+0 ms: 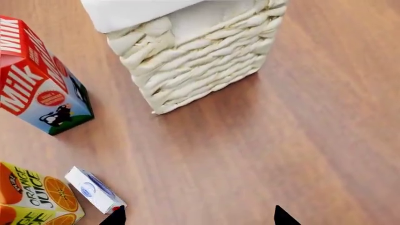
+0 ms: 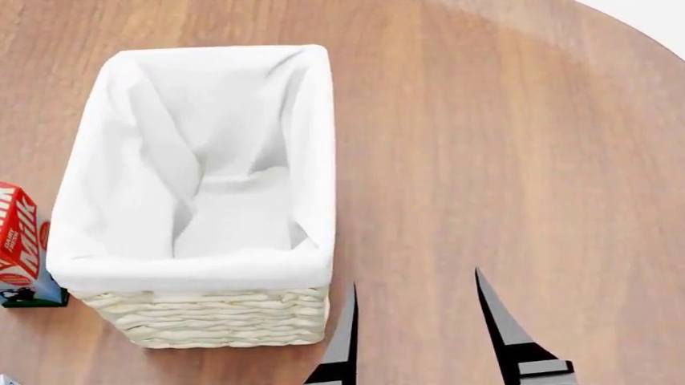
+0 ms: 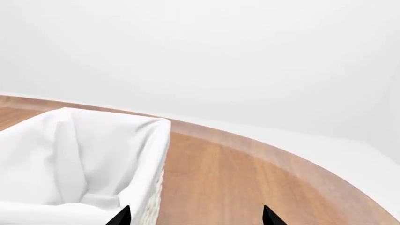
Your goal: Pick up the tomato sauce, and put it in the basket.
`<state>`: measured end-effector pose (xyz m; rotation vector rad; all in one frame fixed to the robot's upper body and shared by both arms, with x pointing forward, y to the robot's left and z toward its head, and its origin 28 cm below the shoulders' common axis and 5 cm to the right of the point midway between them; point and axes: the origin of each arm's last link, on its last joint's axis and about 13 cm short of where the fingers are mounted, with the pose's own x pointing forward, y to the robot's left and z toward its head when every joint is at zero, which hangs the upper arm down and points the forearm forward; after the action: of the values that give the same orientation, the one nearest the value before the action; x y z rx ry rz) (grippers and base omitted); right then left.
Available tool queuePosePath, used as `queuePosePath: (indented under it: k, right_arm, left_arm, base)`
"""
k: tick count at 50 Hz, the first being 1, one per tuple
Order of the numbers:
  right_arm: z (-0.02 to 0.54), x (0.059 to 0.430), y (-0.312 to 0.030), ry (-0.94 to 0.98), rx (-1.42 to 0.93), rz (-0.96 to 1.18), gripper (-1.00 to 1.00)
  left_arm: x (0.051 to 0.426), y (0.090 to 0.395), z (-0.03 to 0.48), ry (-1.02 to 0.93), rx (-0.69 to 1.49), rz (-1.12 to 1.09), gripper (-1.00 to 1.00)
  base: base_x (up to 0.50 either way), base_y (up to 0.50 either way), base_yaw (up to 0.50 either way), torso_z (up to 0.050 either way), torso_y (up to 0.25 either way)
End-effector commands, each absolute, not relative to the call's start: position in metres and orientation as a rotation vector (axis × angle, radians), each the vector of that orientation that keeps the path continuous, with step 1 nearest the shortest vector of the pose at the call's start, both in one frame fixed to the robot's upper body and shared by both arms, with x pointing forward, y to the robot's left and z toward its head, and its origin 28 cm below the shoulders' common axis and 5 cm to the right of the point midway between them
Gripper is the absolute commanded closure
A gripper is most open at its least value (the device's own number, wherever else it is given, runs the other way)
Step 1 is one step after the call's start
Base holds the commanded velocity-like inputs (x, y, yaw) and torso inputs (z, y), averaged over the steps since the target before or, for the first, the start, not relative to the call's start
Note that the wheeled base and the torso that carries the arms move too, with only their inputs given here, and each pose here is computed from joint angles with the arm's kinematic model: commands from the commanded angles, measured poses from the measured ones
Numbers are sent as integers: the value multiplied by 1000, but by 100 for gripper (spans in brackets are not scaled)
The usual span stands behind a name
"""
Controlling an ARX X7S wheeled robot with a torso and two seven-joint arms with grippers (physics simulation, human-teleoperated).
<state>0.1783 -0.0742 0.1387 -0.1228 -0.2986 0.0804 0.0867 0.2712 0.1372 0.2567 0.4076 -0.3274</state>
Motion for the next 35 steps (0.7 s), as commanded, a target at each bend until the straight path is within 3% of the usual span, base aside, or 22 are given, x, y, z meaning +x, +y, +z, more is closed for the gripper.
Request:
queuePosePath:
  k: [1,35]
  right_arm:
    - [139,178,-74,-298,-123,82,-100]
    - [138,179,-73,-300,-123,86,-100]
  left_arm:
    - [86,271,135,458,235,-320,-100]
    - [69,263,111,606,200,-385,-100]
  base:
    - [0,0,0,0,0]
    - [0,0,0,0,0]
